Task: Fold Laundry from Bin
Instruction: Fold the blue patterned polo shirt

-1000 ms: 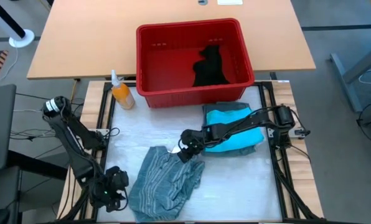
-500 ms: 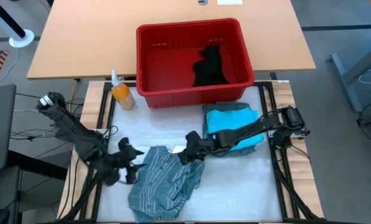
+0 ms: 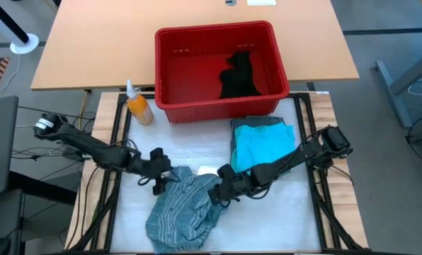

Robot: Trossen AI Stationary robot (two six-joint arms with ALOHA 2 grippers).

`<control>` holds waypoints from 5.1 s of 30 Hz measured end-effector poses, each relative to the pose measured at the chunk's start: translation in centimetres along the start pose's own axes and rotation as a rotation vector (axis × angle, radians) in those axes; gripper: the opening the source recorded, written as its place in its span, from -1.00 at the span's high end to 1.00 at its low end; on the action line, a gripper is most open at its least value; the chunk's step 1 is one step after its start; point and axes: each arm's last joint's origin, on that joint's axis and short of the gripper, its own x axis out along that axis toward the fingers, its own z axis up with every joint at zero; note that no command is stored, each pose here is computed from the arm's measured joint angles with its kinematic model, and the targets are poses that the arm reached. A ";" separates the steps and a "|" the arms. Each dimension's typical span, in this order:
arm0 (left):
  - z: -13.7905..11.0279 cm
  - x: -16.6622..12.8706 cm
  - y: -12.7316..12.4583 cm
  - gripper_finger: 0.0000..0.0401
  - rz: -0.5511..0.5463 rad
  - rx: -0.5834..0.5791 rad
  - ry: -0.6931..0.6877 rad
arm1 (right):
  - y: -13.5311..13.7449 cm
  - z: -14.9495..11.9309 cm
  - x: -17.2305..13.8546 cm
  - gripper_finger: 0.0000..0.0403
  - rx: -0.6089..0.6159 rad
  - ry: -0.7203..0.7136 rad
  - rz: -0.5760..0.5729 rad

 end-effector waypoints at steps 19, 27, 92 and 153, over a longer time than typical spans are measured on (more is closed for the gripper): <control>-1.0 6.1 -0.7 -0.10 0.103 -0.213 0.091 | -0.1 -0.8 -0.1 0.18 -0.070 -0.056 -0.033; -0.8 7.1 -3.5 0.69 0.092 -0.151 0.098 | -0.1 -1.4 -0.3 0.18 -0.114 -0.042 -0.037; 6.2 -1.5 -12.1 1.00 0.202 0.091 0.154 | -1.8 -1.7 -0.2 0.27 -0.229 -0.021 0.009; 21.5 -30.6 -6.1 1.00 0.139 0.207 -0.818 | 13.0 18.1 -28.4 0.92 -1.066 -0.762 0.432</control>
